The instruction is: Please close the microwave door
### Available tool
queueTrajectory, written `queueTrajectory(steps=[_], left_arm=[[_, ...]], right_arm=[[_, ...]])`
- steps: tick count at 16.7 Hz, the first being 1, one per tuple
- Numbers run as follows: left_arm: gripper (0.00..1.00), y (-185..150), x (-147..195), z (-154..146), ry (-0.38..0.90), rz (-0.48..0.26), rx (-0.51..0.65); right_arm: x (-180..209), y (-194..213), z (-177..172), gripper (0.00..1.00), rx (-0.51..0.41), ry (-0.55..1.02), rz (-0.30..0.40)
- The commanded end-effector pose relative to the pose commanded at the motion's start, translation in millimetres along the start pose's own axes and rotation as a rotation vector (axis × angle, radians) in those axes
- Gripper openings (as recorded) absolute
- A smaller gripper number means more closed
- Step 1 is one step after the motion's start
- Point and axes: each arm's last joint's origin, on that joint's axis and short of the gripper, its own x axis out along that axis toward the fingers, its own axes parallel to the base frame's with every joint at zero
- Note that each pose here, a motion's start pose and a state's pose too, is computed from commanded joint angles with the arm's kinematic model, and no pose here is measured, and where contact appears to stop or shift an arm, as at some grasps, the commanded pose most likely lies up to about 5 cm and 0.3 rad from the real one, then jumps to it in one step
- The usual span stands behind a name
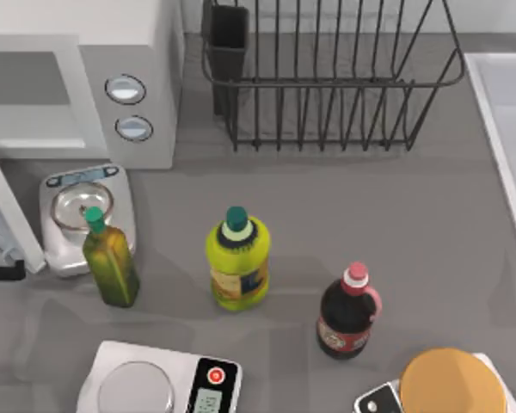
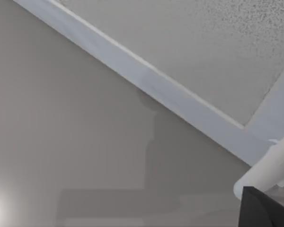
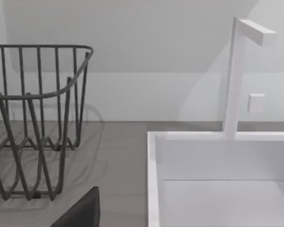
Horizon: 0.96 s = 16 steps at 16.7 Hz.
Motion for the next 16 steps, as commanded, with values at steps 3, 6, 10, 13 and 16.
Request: queueTrajectory(steps=[3,6,10,13,16], left_arm=[[0.0,1.3,1.6,5.7,-0.008,0.003,-0.003],[0.0,1.8,14.0,23.4,-0.015,0.003,-0.002],[0.0,1.0,51.2,45.5,0.017,0.0,-0.003],[0.0,-0.6,73.5,59.1,0.01,0.001,-0.003],[0.0,-1.3,78.8,64.3,-0.002,0.002,-0.003]], right_arm=[[0.0,0.0,0.0,1.0,0.0,0.0,0.0],[0.0,0.0,0.0,1.0,0.0,0.0,0.0],[0.0,0.0,0.0,1.0,0.0,0.0,0.0],[0.0,0.0,0.0,1.0,0.0,0.0,0.0],[0.0,0.0,0.0,1.0,0.0,0.0,0.0]])
